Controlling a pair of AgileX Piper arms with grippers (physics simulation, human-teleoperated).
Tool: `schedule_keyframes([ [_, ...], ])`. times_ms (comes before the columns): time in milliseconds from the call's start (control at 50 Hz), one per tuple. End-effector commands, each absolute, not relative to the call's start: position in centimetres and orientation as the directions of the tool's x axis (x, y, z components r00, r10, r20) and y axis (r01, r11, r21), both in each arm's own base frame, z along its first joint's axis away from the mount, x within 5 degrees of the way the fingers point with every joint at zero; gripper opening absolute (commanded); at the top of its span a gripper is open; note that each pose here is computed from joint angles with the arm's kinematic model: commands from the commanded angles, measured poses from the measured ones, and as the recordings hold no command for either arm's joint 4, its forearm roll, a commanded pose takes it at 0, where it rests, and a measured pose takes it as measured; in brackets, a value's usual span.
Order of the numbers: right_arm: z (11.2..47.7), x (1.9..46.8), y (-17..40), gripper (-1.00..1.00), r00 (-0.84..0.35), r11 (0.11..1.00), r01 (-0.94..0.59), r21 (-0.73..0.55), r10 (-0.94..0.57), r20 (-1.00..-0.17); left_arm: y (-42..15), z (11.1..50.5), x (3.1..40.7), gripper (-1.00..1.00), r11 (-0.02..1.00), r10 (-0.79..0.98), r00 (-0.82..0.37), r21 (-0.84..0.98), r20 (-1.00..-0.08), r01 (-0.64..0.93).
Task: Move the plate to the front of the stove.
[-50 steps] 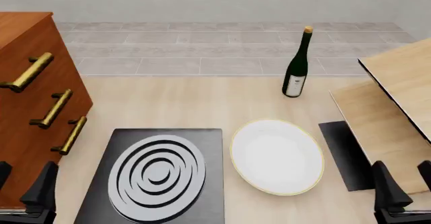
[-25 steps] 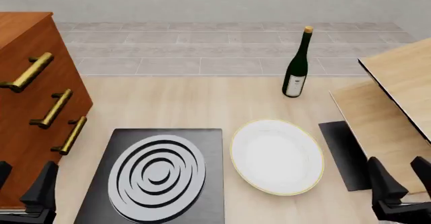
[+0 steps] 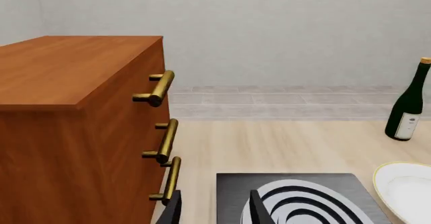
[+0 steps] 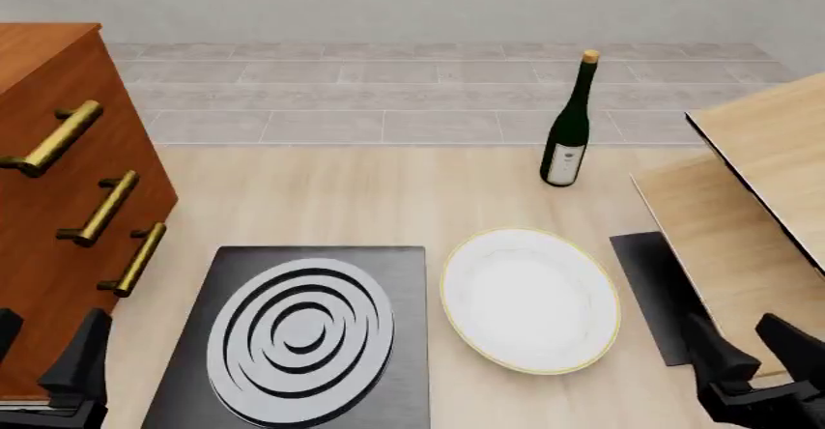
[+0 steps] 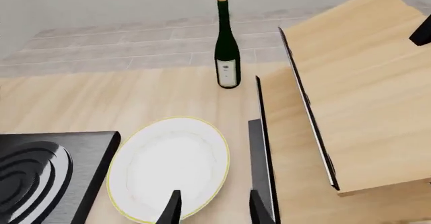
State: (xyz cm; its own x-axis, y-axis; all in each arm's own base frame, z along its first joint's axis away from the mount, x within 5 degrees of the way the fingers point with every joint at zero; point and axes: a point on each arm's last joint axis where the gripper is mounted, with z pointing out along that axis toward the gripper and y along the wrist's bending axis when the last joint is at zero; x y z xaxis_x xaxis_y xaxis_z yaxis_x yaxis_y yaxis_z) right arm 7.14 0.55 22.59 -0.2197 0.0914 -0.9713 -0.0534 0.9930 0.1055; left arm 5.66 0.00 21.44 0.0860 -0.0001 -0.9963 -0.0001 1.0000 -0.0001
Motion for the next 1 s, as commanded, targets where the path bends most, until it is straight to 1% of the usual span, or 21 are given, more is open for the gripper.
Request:
schedule_keyframes([
  [20, 21.4, 7.4, 0.7, 1.00, -0.291, 0.988, -0.057, 0.144, 0.122, -0.949, 0.0, 21.4, 5.7, 1.00, 1.000, 0.000, 0.086, 0.000, -0.996, 0.000],
  [120, 20.8, 7.7, 0.8, 1.00, -0.320, 0.988, -0.051, 0.145, 0.121, -0.940, 0.0, 21.4, 5.7, 1.00, 1.000, 0.000, 0.086, 0.000, -0.996, 0.000],
  [560, 18.1, 9.7, 1.5, 1.00, -0.396, 0.972, -0.059, 0.230, 0.188, -0.899, 0.0, 21.4, 5.7, 1.00, 1.000, 0.000, 0.086, 0.000, -0.996, 0.000],
  [780, 17.4, 10.6, 1.7, 1.00, -0.415, 0.968, -0.053, 0.245, 0.202, -0.887, 0.0, 21.4, 5.7, 1.00, 1.000, 0.000, 0.086, 0.000, -0.996, 0.000],
  [900, 16.8, 11.6, 2.0, 1.00, -0.433, 0.958, -0.036, 0.283, 0.240, -0.869, 0.0, 21.4, 5.7, 1.00, 1.000, 0.000, 0.086, 0.000, -0.996, 0.000],
  [1000, 16.6, 12.1, 1.9, 1.00, -0.431, 0.961, -0.028, 0.276, 0.238, -0.870, 0.0, 21.4, 5.7, 1.00, 1.000, 0.000, 0.086, 0.000, -0.996, 0.000],
])
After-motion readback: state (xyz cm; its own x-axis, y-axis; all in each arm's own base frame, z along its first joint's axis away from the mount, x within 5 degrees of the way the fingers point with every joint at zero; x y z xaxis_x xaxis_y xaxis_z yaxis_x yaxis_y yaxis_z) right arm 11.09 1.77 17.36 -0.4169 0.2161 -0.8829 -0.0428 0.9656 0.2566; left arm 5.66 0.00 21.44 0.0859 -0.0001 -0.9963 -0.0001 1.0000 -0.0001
